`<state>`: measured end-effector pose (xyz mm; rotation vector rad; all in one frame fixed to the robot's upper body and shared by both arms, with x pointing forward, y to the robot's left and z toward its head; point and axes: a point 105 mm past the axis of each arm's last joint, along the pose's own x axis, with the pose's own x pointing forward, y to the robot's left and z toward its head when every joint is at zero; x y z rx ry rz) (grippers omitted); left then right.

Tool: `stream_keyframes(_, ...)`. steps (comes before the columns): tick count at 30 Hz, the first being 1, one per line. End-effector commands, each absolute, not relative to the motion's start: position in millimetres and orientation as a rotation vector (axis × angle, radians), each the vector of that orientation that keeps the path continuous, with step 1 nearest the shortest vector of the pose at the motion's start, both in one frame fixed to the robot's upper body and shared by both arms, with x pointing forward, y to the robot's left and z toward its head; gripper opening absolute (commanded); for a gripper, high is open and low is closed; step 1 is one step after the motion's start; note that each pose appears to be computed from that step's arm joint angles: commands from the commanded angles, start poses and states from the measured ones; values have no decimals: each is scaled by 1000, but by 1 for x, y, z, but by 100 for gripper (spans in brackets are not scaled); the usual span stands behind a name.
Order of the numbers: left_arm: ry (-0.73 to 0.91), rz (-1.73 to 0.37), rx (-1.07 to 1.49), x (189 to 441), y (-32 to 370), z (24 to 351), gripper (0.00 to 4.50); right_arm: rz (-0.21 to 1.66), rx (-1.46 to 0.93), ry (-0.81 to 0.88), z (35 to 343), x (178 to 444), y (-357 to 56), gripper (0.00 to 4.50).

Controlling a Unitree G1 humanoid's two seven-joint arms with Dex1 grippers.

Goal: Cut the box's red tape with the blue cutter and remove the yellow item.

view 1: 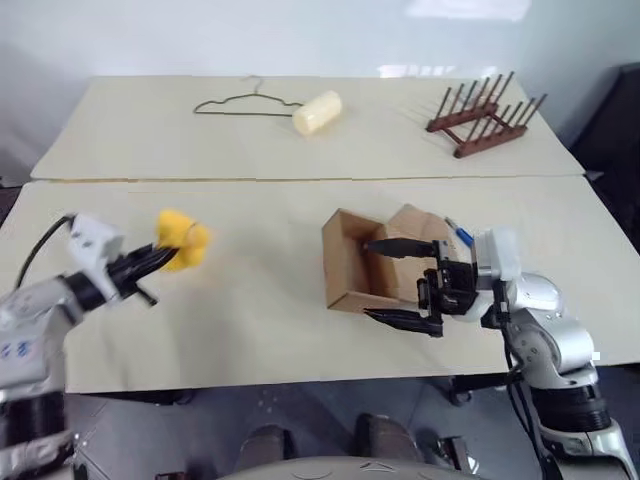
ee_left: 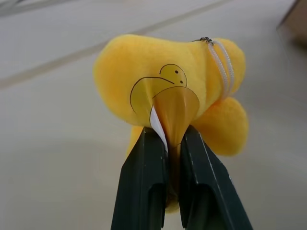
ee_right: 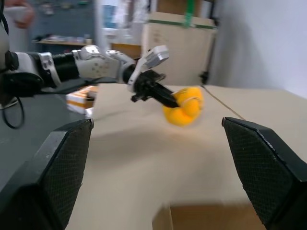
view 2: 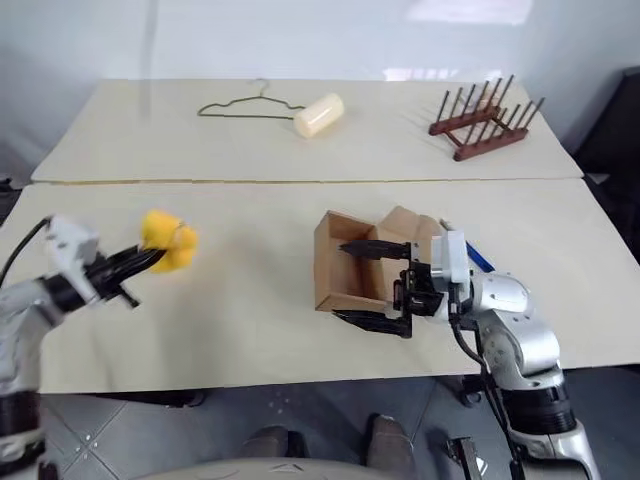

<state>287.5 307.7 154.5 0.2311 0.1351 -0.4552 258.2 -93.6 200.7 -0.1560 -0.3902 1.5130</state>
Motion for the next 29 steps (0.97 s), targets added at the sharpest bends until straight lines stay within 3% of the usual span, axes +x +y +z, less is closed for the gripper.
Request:
stream_keyframes(1,85,-468,226,273,305,163,71,1514,-191,-414,202,265,-98,450)
stream_keyframes(9,79,-510,250,264,300,163,307,1460,-256,-411,209,285,-116,450)
stream_keyframes(14,49,-542,366,234,309,184,449,1451,-306,-390,213,293,-128,450)
stream_keyframes(21,178,-455,497,211,329,171,449,1439,-330,-370,214,298,-135,450)
stream_keyframes(25,179,-442,476,175,332,171,449,1439,-342,-355,214,296,-138,450)
stream_keyframes(29,158,-357,447,169,344,174,449,1421,-346,-352,215,296,-139,450)
